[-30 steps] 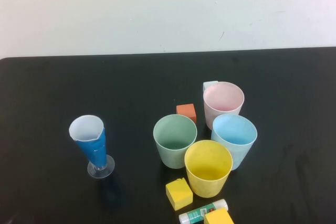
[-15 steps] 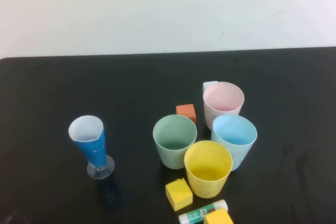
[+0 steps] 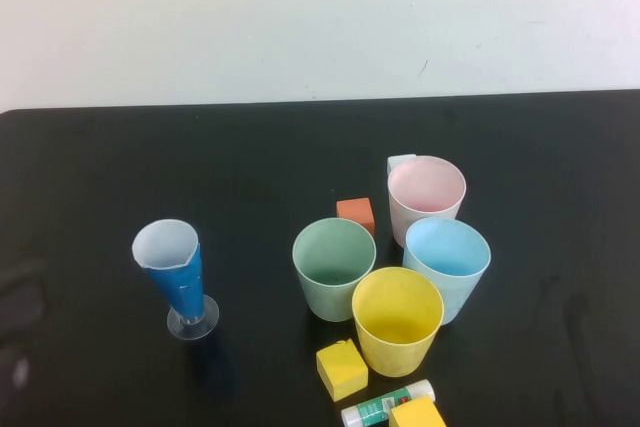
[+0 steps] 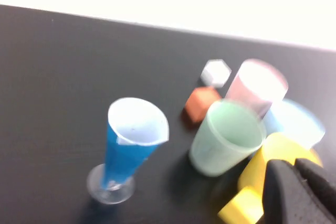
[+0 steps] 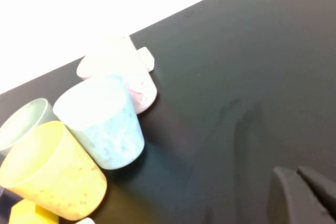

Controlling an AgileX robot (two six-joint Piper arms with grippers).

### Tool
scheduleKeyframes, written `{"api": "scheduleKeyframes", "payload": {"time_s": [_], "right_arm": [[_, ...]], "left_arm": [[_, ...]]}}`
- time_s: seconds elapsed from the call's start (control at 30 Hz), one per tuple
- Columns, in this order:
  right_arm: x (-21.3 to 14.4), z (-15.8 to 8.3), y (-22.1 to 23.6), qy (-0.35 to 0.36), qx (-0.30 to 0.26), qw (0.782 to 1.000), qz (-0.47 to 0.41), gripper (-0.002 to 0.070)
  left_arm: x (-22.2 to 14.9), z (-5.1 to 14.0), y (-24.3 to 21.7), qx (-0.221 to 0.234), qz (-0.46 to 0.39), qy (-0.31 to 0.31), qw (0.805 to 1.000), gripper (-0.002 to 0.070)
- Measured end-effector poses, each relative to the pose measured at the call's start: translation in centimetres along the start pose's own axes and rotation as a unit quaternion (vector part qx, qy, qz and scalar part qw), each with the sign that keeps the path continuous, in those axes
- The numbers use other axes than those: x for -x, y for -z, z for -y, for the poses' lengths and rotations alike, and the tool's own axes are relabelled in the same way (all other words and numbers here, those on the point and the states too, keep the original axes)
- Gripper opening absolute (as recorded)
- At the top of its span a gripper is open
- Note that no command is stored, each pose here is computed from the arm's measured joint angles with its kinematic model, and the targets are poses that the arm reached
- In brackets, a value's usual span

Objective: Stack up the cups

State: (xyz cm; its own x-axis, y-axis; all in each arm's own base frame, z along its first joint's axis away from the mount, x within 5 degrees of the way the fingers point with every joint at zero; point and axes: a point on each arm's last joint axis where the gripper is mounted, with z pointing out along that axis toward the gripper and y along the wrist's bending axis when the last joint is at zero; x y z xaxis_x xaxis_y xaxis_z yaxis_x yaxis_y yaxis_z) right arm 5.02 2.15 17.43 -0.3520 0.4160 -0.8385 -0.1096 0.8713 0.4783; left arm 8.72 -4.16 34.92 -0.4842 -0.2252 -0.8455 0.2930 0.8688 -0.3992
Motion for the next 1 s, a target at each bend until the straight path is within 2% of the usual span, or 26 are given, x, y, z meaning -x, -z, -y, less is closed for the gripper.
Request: {"api": "scheduleKeyframes", "payload": {"time_s": [0.2, 0.43, 0.57, 0.77, 0.87, 1.0], "right_arm": [[0.0, -0.1, 0.0, 0.009, 0.004, 1.0, 0.0, -0.0002], [0.0, -0.1, 0.0, 0.012, 0.004, 1.0, 0.0, -0.0002], [0.0, -0.1, 0.0, 0.014, 0.004, 1.0, 0.0, -0.0002], [0.0, -0.1, 0.0, 0.016, 0.004, 1.0, 0.002, -0.0002], [0.0, -0.1, 0.0, 0.017, 0.004, 1.0, 0.002, -0.0002], [0.0, -0.1, 0.0, 0.016, 0.007, 1.0, 0.002, -0.0002]], "left_arm": [[6.9, 1.2, -3.8, -0.007, -0.12, -0.114, 0.986, -0.0002], [11.0, 1.0, -9.7, -0.029, -0.204, -0.159, 0.966, -0.0002], [11.3, 1.9, -13.1, -0.049, -0.239, -0.182, 0.953, -0.0002], [9.9, 4.7, -18.0, -0.073, -0.292, -0.232, 0.925, -0.0002], [9.3, 5.7, -19.9, -0.061, -0.317, -0.255, 0.911, -0.0002], [8.1, 6.2, -22.6, -0.033, -0.376, -0.251, 0.891, 0.0012]]}}
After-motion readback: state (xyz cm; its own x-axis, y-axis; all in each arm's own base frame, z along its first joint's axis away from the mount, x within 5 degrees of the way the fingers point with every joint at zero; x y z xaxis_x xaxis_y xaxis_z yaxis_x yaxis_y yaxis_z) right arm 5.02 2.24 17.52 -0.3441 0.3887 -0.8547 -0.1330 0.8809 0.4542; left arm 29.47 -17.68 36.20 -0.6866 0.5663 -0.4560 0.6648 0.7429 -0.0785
